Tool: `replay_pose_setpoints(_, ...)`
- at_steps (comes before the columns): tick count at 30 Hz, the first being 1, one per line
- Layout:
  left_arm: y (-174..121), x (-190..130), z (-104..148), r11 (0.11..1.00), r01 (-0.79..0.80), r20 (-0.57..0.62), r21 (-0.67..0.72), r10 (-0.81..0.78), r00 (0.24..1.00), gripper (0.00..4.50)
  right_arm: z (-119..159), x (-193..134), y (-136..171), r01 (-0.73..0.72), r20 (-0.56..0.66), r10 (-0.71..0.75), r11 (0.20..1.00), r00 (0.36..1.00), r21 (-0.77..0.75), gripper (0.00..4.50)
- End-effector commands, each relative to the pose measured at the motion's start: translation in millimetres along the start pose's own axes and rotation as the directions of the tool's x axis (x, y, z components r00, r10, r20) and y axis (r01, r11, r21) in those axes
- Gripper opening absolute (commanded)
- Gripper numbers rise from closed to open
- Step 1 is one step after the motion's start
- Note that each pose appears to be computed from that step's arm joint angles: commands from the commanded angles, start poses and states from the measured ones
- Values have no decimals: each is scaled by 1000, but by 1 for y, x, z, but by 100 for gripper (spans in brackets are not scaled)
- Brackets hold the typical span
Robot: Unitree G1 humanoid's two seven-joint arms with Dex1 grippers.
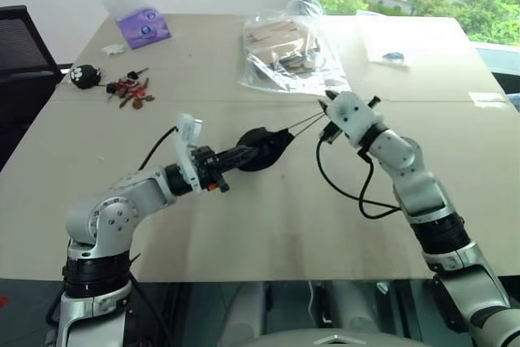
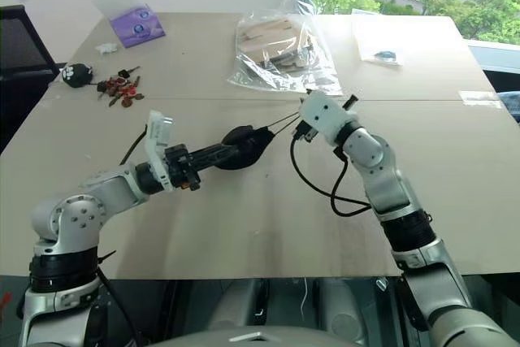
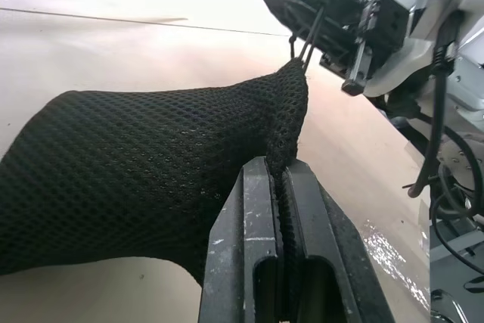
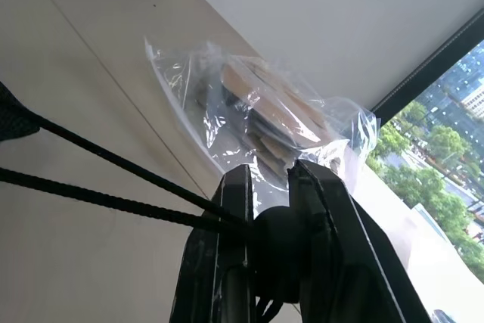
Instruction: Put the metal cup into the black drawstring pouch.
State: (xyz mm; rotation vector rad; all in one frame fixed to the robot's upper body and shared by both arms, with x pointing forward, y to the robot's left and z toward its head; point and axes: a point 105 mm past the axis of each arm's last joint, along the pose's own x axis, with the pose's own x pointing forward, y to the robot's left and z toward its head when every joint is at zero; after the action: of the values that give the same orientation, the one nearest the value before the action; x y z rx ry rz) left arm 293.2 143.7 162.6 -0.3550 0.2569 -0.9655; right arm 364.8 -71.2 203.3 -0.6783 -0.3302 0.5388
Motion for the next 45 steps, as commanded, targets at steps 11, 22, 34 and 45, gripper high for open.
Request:
replay_pose_setpoints(11, 1, 5, 1, 999, 30, 17, 18, -30, 999, 0, 26, -20, -36, 94, 27, -93, 995, 995, -34, 18)
replay_pose_setpoints(22, -5, 13, 1, 995, 74, 2, 62, -74, 997, 0, 29, -27, -34, 83, 29, -82, 995, 996, -46, 18)
replay_pose_setpoints(34, -20, 27, 33, 968, 166, 33, 188, -175, 984, 325, 42, -33, -30, 41, 57, -34, 992, 998, -118, 18)
replay_pose_setpoints(45, -38, 67, 39, 940, 240, 9, 242, -250, 968, 325, 45, -28, -6, -86, 69, 101, 978, 993, -188, 18)
